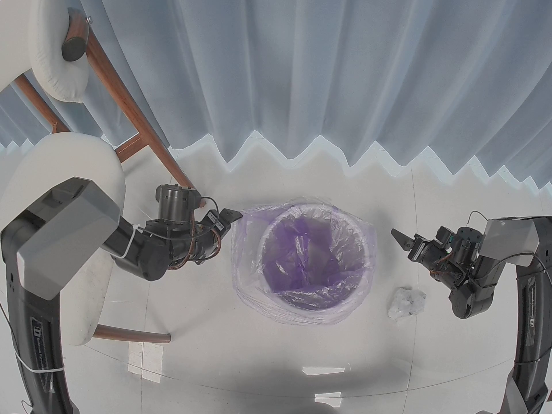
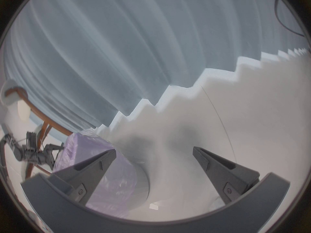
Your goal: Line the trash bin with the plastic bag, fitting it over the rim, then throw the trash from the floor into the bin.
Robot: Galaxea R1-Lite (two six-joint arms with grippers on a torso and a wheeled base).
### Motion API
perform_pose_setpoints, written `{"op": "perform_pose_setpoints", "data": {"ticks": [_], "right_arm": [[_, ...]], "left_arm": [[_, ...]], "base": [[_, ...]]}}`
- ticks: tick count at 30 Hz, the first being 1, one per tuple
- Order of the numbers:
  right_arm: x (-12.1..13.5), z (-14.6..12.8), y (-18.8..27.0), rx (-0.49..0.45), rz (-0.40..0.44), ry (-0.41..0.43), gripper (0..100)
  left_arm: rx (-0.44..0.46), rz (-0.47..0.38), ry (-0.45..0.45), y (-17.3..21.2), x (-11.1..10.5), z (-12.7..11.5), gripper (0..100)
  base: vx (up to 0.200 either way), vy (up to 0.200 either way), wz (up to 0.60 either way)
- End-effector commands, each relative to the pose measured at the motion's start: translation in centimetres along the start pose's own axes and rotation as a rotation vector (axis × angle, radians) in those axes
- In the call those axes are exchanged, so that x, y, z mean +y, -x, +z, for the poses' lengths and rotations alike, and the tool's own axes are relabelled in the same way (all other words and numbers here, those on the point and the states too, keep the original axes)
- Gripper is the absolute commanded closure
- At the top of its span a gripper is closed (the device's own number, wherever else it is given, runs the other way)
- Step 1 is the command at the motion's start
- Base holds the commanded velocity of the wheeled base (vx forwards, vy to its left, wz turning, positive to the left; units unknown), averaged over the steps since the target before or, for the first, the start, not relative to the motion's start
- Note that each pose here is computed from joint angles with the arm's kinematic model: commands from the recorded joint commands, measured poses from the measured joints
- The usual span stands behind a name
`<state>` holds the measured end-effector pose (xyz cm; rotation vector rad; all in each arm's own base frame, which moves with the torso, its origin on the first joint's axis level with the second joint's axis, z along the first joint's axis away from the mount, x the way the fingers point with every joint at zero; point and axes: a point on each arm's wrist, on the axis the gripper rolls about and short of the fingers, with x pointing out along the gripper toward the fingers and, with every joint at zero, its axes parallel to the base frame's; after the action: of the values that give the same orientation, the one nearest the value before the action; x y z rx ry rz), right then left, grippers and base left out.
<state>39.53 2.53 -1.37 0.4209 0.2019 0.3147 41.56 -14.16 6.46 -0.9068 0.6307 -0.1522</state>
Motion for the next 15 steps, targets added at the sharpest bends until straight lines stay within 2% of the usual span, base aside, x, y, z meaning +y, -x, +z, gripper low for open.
{"op": "perform_pose_setpoints", "data": {"ticks": [1,2,4,9,12,15], "right_arm": [[0.8,1.1,2.7,0.005,-0.022,-0.102,0],[1.1,1.3,3.4,0.004,-0.041,-0.112,0],[1.3,1.2,3.9,0.005,-0.068,-0.118,0],[2.2,1.3,4.8,0.007,-0.097,-0.114,0],[3.3,3.1,5.7,-0.039,-0.086,-0.104,0],[3.9,4.1,7.0,-0.053,-0.085,-0.096,0]], "left_arm": [[0.013,-0.046,-0.003,5.0,-1.8,-1.2,0],[0.057,-0.042,-0.032,6.2,-1.3,-3.4,0],[0.070,-0.031,-0.058,6.5,-0.4,-4.4,0],[0.031,-0.051,-0.094,6.2,0.9,-4.8,0],[-0.052,-0.021,-0.095,5.5,1.6,-5.0,0],[-0.083,-0.041,-0.093,6.7,1.4,-4.8,0]], "base": [[0.000,0.000,0.00],[0.000,0.000,0.00],[0.000,0.000,0.00],[0.000,0.000,0.00],[0.000,0.000,0.00],[0.000,0.000,0.00]]}}
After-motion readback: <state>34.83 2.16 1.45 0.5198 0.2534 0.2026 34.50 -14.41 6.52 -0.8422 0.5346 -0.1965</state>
